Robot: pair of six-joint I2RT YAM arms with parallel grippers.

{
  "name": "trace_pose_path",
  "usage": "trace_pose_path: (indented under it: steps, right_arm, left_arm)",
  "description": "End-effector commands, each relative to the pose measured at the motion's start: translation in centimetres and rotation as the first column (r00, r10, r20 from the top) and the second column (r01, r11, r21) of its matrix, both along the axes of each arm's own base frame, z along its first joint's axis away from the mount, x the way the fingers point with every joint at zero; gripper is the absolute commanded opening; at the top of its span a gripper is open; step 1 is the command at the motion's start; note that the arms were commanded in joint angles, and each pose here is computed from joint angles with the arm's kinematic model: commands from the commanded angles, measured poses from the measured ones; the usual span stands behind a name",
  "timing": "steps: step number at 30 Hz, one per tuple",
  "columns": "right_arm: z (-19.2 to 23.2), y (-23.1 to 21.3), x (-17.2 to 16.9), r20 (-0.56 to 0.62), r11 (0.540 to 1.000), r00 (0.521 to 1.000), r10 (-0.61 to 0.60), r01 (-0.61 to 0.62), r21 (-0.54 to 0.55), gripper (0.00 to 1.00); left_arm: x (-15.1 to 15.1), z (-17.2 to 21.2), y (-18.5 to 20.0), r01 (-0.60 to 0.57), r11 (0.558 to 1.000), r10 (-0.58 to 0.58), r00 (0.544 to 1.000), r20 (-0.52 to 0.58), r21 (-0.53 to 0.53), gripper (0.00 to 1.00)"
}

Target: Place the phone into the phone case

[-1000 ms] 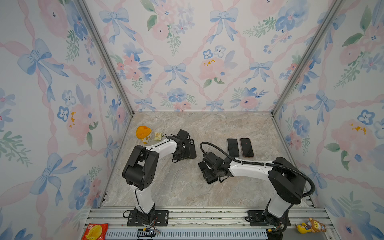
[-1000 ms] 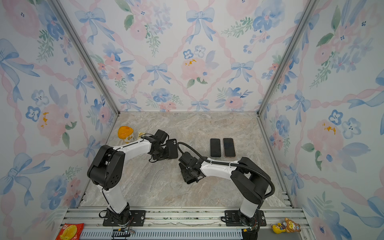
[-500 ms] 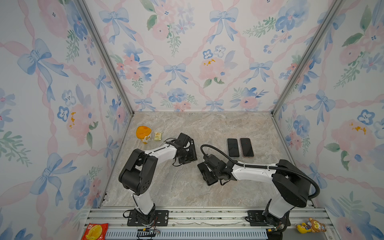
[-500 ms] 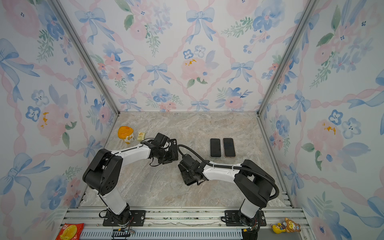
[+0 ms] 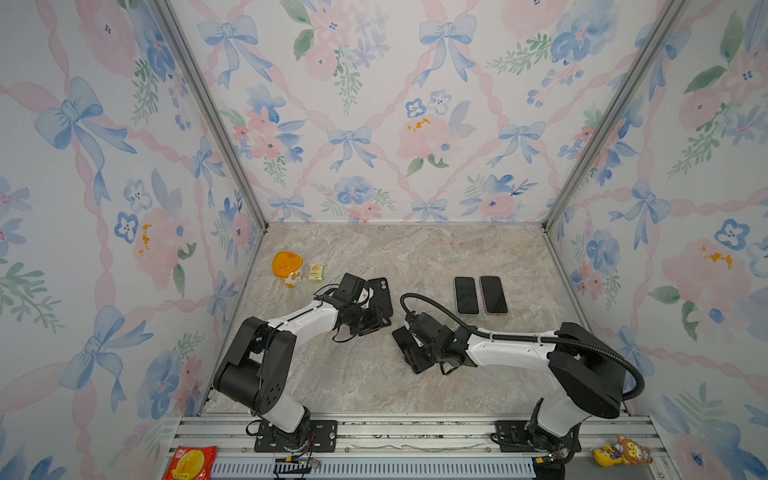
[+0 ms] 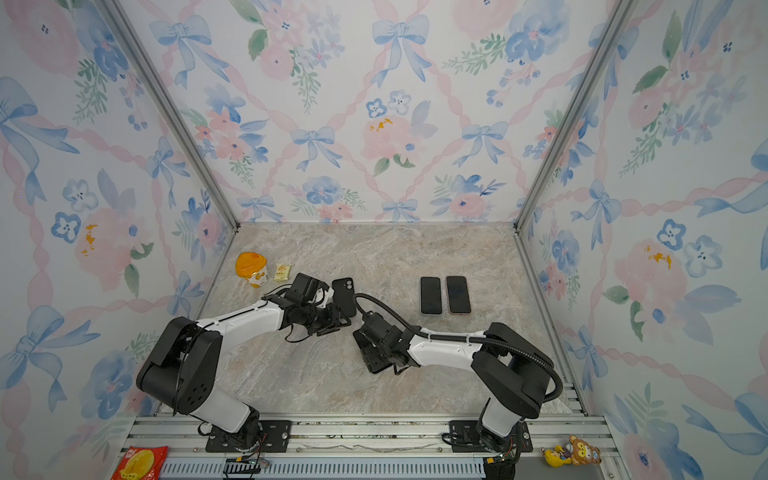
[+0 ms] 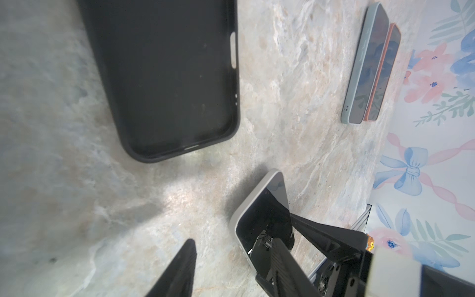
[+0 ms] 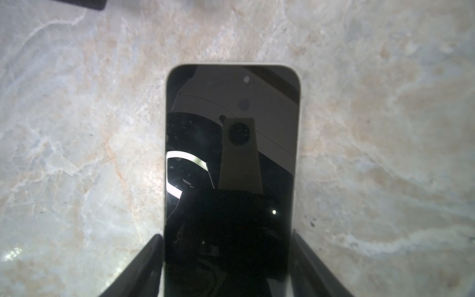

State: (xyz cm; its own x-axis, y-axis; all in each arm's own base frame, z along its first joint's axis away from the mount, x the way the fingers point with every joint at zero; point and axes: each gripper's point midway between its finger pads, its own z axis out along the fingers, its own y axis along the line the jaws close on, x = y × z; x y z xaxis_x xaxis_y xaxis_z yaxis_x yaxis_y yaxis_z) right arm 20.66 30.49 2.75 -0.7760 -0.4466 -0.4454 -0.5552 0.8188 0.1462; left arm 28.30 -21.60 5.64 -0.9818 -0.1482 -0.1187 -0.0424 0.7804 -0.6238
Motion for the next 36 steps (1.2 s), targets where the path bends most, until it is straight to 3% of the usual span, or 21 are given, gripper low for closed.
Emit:
trace_pose_path:
  steps: [1,23,27,36]
  right_arm:
    - [0.6,1.0,-0.1,0.024,0.999,1.0,0.016,-0.016,0.036,0.5]
    - [1.0,1.1,-0.1,0.051,0.998,0.999,0.015,-0.018,0.057,0.5]
    - [1.1,1.3,-0.1,0.051,0.998,0.998,0.025,-0.028,0.064,0.45]
    - [1.0,1.6,-0.2,0.054,0.997,0.998,0.037,-0.041,0.071,0.45]
  left_arm:
    - [-0.7,0.9,-0.6,0.046,0.997,-0.044,0.999,0.024,-0.068,0.49]
    - [-2.6,-0.5,-1.2,0.03,0.954,-0.036,0.999,-0.015,-0.297,0.48]
    - [-2.9,-1.3,-1.2,0.018,0.948,-0.028,0.999,-0.026,-0.318,0.46]
    - [-3.1,-1.8,-1.5,0.036,0.938,-0.04,0.999,-0.004,-0.343,0.42]
